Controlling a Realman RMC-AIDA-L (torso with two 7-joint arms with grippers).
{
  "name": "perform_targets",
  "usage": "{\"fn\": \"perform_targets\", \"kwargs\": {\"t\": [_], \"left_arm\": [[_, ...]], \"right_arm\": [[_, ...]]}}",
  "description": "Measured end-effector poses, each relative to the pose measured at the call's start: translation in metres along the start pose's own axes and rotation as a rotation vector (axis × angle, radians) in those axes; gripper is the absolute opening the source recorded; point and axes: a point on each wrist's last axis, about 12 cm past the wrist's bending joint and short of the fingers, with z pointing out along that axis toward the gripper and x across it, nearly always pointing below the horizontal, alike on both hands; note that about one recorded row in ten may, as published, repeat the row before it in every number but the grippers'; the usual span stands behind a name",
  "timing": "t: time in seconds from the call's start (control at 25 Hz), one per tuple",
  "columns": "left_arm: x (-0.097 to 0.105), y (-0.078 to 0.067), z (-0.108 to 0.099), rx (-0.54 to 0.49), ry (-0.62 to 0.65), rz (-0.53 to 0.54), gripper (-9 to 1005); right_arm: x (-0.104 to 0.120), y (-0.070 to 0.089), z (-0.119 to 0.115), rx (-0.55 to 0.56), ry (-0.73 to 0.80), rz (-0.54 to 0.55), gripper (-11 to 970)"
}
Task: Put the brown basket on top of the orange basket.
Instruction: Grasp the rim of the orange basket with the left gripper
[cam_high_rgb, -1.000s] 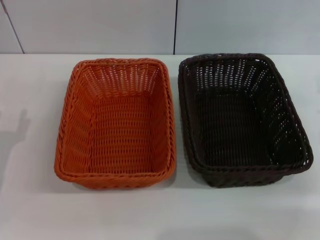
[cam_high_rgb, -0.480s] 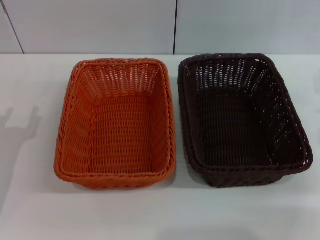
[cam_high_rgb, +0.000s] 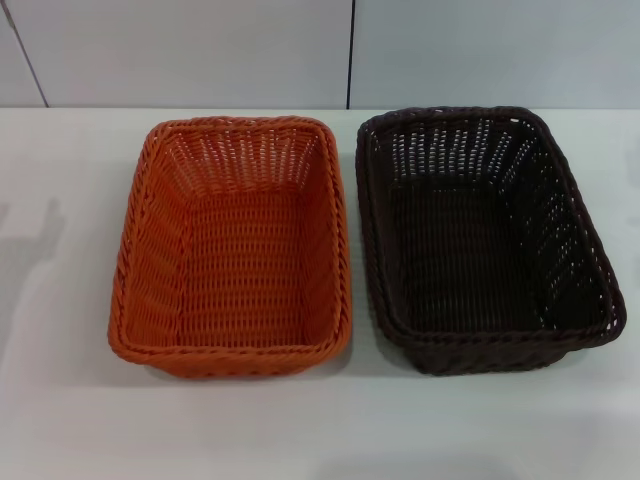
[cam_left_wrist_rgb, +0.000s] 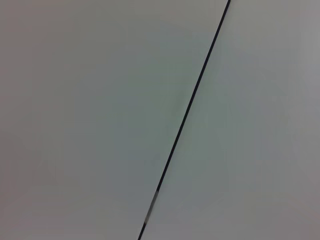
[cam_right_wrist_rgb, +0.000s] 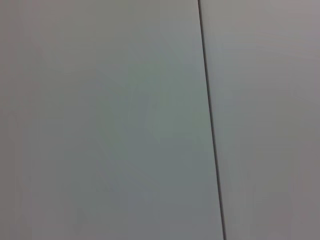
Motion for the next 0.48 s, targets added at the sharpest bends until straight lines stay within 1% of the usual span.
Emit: {"fn": "perform_targets", "kwargs": {"t": [0.12, 0.2, 0.24, 0.28, 0.32, 0.36, 0.44, 0.48], "left_arm": [[-0.008, 0.003, 0.015, 0.017, 0.045, -0.005, 690], [-0.008, 0.003, 0.015, 0.017, 0.045, -0.005, 688], [-0.015, 0.005, 0.029, 0.039, 0.108, -0.004, 688], [-0.022, 0.003, 0.044, 0.067, 0.179, 0.008, 687], [-0.022, 0.003, 0.044, 0.067, 0.179, 0.008, 686], [-0.027, 0.002, 0.054, 0.087, 0.236, 0.012, 686], [-0.027, 0.002, 0.054, 0.087, 0.236, 0.012, 684], [-0.04, -0.005, 0.07, 0.144, 0.304, 0.007, 683]], "right_arm": [[0.0, -0.002, 0.0, 0.005, -0.001, -0.004, 624], [-0.001, -0.003, 0.001, 0.005, -0.003, -0.008, 625], [-0.001, -0.002, 0.003, 0.004, -0.004, -0.01, 625], [-0.002, -0.002, 0.005, 0.001, -0.006, -0.013, 625], [-0.003, -0.001, 0.006, -0.002, -0.007, -0.017, 625], [-0.004, -0.002, 0.009, -0.007, -0.011, -0.033, 625], [-0.005, -0.003, 0.011, -0.006, -0.014, -0.042, 625], [-0.007, -0.005, 0.013, -0.003, -0.019, -0.052, 625]]}}
